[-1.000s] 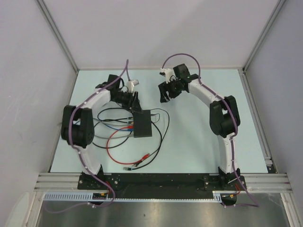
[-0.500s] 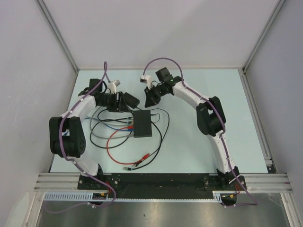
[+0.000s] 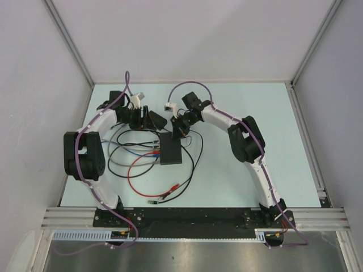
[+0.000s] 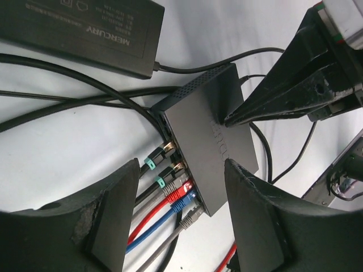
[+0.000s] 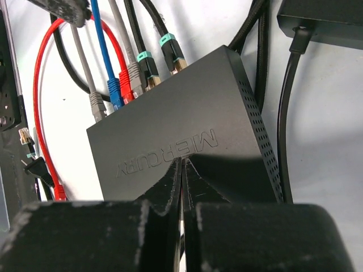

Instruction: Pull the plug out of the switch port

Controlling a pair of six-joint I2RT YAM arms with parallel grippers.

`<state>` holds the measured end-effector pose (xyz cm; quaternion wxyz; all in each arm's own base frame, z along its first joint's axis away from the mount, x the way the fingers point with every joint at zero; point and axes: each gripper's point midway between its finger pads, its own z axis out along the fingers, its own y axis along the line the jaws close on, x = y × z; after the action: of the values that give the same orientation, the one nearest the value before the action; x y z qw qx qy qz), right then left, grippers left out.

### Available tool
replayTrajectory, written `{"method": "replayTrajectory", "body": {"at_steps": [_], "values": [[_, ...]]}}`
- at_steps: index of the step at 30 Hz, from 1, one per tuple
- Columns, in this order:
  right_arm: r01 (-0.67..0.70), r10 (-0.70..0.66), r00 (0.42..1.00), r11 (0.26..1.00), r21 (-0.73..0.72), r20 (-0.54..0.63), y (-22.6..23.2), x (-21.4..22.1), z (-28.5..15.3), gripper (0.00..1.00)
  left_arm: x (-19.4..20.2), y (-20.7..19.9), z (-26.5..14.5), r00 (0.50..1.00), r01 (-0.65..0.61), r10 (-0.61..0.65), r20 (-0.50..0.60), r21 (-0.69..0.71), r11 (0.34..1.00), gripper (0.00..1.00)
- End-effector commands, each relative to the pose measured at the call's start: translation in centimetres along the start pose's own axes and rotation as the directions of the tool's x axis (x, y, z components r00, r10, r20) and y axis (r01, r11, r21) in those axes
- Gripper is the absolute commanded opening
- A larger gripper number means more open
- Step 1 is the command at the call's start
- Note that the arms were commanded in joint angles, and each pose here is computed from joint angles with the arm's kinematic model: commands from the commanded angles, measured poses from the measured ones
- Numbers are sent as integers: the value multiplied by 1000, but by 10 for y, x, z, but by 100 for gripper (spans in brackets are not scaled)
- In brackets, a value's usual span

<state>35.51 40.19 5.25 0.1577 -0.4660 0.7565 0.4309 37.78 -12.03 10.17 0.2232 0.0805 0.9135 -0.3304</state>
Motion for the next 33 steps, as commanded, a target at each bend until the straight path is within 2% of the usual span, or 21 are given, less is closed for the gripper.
{"method": "replayTrajectory", "body": {"at_steps": [1, 3, 5, 6, 7, 9, 10, 11, 13, 14, 15, 16, 17, 18, 20, 22, 24, 26, 27, 33], "values": [[9, -6, 999, 997, 70, -41, -10, 10, 5, 0, -15, -5, -7, 999, -24, 24, 42, 6, 1000, 67], [65, -64, 998, 995, 79, -17, -2, -10, -10, 2, -15, -6, -7, 999, -25, 24, 40, 12, 1000, 67], [100, -101, 995, 990, 97, 11, 3, -28, -25, 17, -21, -10, -9, 998, -44, 43, 55, 28, 999, 67], [108, -111, 993, 988, 112, 27, 4, -35, -34, 27, -24, -15, -10, 997, -55, 52, 62, 54, 997, 67], [121, -129, 991, 982, 142, 47, 8, -46, -48, 50, -27, -19, -12, 996, -66, 61, 71, 69, 995, 67], [102, -116, 991, 976, 194, 64, 2, -50, -65, 76, -29, -26, -10, 994, -87, 80, 76, 103, 991, 67], [106, -124, 990, 970, 220, 70, 2, -53, -75, 81, -30, -30, -9, 994, -94, 85, 74, 124, 988, 67], [105, -123, 990, 970, 221, 70, 1, -51, -80, 81, -27, -34, -5, 994, -101, 93, 65, 138, 985, 66], [89, -105, 992, 974, 208, 67, -5, -40, -90, 77, -20, -42, 5, 995, -96, 91, 35, 192, 977, 58], [78, -93, 994, 975, 207, 62, -9, -35, -92, 74, -18, -45, 9, 995, -95, 92, 24, 209, 973, 48], [53, -65, 997, 977, 206, 52, -14, -25, -94, 65, -13, -47, 16, 996, -86, 87, 4, 230, 969, 41], [52, -63, 997, 975, 215, 45, -18, -21, -96, 60, -8, -57, 22, 995, -89, 97, -18, 266, 960, 34], [50, -60, 997, 974, 221, 38, -21, -17, -96, 57, -5, -61, 26, 994, -89, 102, -31, 280, 956, 21], [51, -60, 998, 973, 226, 33, -24, -13, -98, 53, 5, -60, 35, 994, -55, 81, -80, 286, 957, 15], [87, -92, 996, 966, 242, 7, -29, -8, -99, 50, 10, -64, 49, 983, -106, 146, -111, 301, 948, 0], [115, -109, 993, 962, 248, -38, -29, 2, -99, 39, 17, -59, 61, 976, -72, 125, -176, 277, 958, 0], [179, -179, 984, 942, 284, -26, -31, -4, -103, 37, 17, -49, 67, 975, -72, 116, -190, 227, 971, 0], [205, -203, 978, 929, 307, -39, -34, 7, -98, 38, 20, -39, 74, 973, -61, 99, -207, 185, 981, 0], [263, -270, 962, 906, 331, -26, -32, -4, -102, 38, 24, -31, 76, 971, -58, 90, -222, 147, 987, 0], [391, -423, 906, 829, 400, -8, -19, -34, -104, 43, 43, -12, 87, 960, -15, 35, -278, 74, 997, 0]]}}
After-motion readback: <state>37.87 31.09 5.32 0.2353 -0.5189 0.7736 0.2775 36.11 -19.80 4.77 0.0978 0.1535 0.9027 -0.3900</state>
